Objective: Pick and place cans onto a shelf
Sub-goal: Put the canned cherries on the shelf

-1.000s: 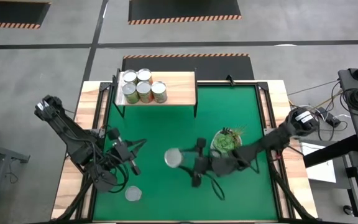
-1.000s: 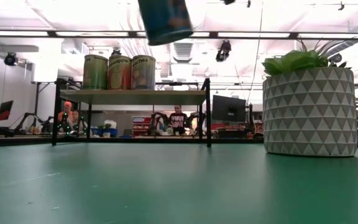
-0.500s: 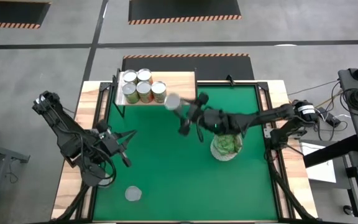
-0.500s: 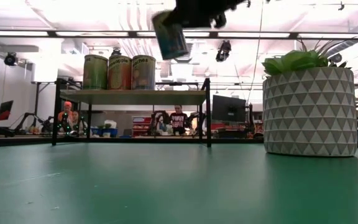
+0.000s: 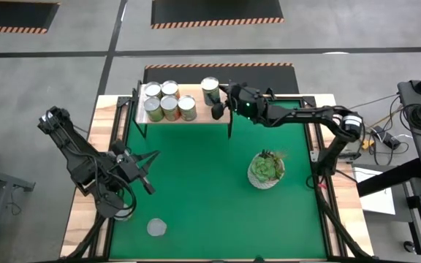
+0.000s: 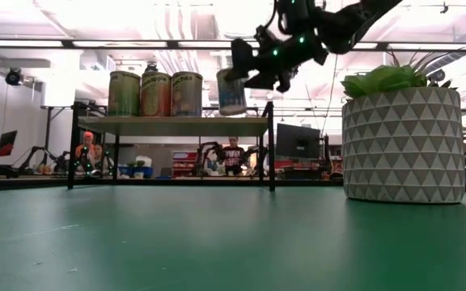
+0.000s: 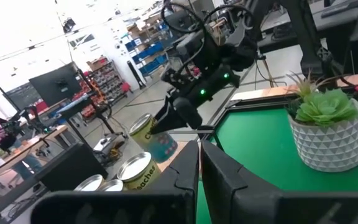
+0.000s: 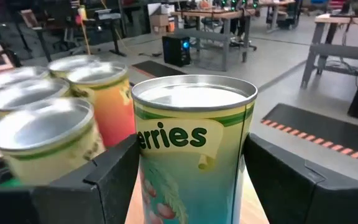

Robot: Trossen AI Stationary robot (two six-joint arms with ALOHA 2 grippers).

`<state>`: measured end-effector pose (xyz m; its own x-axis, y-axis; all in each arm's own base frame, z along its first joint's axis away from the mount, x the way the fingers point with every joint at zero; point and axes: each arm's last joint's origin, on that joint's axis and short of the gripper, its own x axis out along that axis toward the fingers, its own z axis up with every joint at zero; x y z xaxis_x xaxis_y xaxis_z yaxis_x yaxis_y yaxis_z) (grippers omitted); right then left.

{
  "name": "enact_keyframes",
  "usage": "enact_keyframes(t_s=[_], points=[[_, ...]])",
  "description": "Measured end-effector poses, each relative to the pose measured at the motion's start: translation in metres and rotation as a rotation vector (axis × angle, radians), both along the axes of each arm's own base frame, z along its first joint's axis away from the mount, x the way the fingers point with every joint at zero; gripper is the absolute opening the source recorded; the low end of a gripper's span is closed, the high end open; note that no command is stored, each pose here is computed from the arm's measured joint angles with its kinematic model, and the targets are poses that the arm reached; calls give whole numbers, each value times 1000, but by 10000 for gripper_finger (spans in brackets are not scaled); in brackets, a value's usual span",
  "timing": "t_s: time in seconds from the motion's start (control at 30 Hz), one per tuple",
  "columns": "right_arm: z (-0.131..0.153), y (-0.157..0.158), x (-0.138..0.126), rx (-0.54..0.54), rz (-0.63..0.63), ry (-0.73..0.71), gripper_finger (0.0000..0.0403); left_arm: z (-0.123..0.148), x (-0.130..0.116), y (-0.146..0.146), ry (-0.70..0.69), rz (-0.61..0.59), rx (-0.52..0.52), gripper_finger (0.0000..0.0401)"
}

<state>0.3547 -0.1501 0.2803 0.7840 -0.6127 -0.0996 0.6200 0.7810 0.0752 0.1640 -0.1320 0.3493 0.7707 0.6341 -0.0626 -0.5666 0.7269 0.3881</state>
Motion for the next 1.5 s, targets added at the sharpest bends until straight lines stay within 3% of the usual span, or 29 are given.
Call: enact_keyframes(t_s=[0.27,0.6,0.97,1.13,1.43,1.5], points=[[-18,-10,9,1,-20,-2,261,0,0,0,2,0,2,0],[-22,-11,12,17,-21,15,299,0,0,0,4,-3,0,0],[30,6,-13,56,-1,161,299,0,0,0,5,-3,1,0],[74,7,-15,53,10,266,239,0,0,0,11,-3,9,0],[122,-27,11,106,63,421,30,2,-3,3,73,-4,92,0],[122,-40,17,161,80,474,17,-1,-5,5,90,-2,109,0]])
